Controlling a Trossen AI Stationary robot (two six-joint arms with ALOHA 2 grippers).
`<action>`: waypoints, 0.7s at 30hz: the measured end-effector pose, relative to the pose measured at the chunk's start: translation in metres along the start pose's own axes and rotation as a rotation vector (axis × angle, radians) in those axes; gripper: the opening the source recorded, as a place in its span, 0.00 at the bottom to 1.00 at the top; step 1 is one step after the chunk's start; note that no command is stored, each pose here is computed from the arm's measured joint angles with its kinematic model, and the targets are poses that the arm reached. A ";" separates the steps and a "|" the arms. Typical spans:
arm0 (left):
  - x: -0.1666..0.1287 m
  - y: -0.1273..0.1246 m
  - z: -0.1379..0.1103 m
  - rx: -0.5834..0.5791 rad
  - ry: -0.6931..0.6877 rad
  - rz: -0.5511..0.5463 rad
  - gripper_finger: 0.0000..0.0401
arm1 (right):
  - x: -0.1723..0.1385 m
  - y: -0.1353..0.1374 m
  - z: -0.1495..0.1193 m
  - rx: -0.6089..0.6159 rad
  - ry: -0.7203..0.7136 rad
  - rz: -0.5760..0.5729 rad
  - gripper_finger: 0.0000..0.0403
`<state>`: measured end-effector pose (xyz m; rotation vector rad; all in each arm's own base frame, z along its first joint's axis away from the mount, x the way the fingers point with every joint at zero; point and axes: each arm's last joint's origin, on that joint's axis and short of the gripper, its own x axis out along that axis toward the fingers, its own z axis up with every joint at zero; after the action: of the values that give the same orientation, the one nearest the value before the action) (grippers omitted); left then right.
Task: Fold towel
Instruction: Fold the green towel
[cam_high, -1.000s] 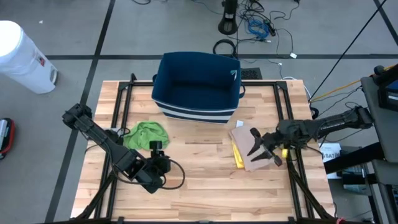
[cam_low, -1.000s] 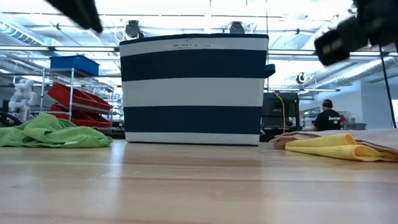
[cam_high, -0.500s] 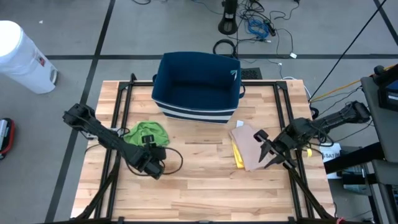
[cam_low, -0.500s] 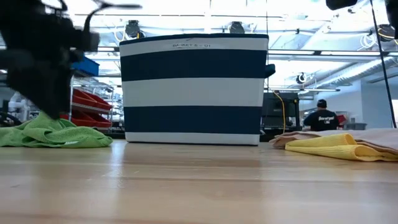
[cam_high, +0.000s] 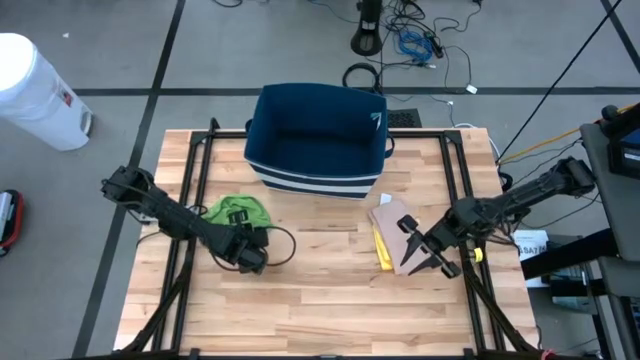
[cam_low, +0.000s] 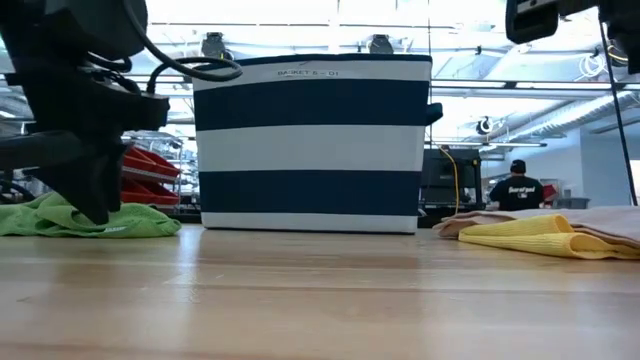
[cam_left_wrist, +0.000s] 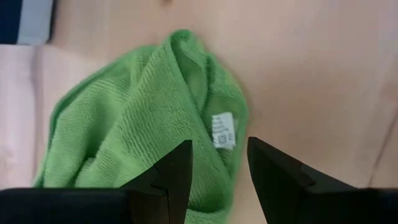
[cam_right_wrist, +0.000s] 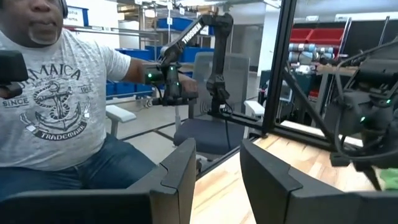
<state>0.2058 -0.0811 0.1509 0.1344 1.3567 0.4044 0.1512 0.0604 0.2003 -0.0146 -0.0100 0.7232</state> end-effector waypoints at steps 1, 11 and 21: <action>0.000 0.001 0.001 0.005 -0.001 0.001 0.40 | 0.001 0.000 -0.001 0.004 0.009 0.000 0.28; 0.009 0.015 0.018 -0.006 -0.054 -0.005 0.39 | 0.012 -0.006 -0.013 0.021 0.047 -0.052 0.28; 0.020 0.036 0.031 -0.037 -0.016 -0.068 0.25 | 0.020 -0.010 -0.023 0.067 0.073 -0.051 0.28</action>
<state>0.2314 -0.0359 0.1509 0.0607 1.3340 0.3699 0.1732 0.0662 0.1779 0.0238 0.0831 0.6716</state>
